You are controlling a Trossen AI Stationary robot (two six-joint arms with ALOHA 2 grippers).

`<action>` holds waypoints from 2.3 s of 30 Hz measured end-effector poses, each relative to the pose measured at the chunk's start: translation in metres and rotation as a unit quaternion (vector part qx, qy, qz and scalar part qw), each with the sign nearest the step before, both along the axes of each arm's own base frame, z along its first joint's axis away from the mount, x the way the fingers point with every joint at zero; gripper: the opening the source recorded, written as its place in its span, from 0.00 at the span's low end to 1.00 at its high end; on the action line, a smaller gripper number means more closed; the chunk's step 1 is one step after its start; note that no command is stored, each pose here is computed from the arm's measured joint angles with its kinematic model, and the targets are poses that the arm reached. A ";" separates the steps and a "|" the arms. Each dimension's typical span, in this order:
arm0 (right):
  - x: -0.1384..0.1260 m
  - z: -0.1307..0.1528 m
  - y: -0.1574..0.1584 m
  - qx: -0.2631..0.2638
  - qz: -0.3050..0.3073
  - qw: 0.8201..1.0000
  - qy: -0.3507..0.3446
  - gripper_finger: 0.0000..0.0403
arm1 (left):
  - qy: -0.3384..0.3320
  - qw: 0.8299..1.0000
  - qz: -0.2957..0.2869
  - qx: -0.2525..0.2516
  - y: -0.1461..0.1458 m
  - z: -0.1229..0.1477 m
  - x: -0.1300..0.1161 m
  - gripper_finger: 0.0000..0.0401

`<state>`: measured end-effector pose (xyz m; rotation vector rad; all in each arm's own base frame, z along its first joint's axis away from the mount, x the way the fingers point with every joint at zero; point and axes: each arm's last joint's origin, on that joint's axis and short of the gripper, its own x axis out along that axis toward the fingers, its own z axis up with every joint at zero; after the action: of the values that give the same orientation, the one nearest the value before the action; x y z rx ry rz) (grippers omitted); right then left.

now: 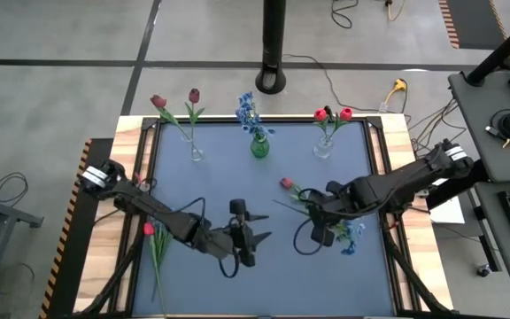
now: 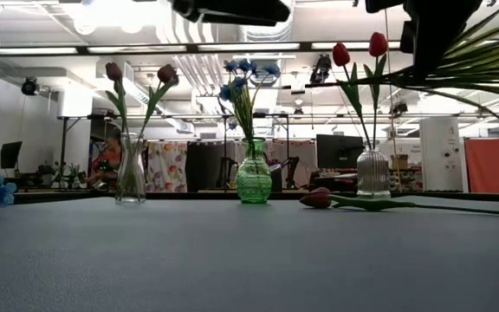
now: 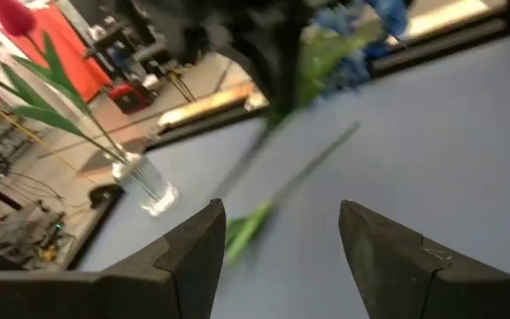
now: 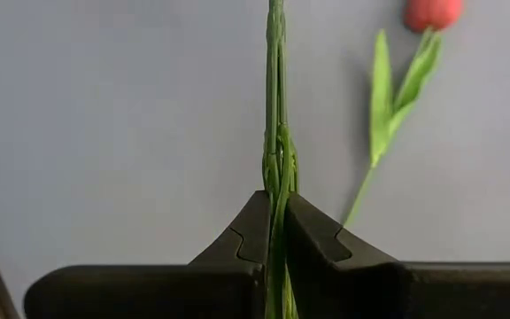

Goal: Sort flowers into vase by color
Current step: Put the right blue flower into the green vase

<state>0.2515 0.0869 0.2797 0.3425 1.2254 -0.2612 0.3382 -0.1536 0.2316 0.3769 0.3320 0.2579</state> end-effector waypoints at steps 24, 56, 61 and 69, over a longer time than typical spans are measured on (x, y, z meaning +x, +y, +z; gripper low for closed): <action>0.015 -0.015 0.010 0.005 0.017 1.000 0.001 0.04 | 0.022 0.997 -0.077 -0.023 0.042 -0.026 0.036 0.51; 0.015 -0.015 0.010 0.008 0.026 1.000 0.002 0.04 | 0.045 0.998 -0.048 -0.020 0.057 -0.051 0.065 0.12; 0.015 -0.015 0.010 0.019 0.025 0.999 0.005 0.07 | 0.049 0.996 -0.066 -0.032 0.056 -0.052 0.064 0.02; 0.015 -0.004 0.010 0.020 0.026 0.999 -0.009 0.29 | 0.043 0.996 -0.060 -0.043 0.047 -0.051 0.062 0.00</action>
<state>0.2669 0.0974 0.2754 0.3472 1.2212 -0.1879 0.4000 -0.1065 0.1802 0.3211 0.4015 0.1102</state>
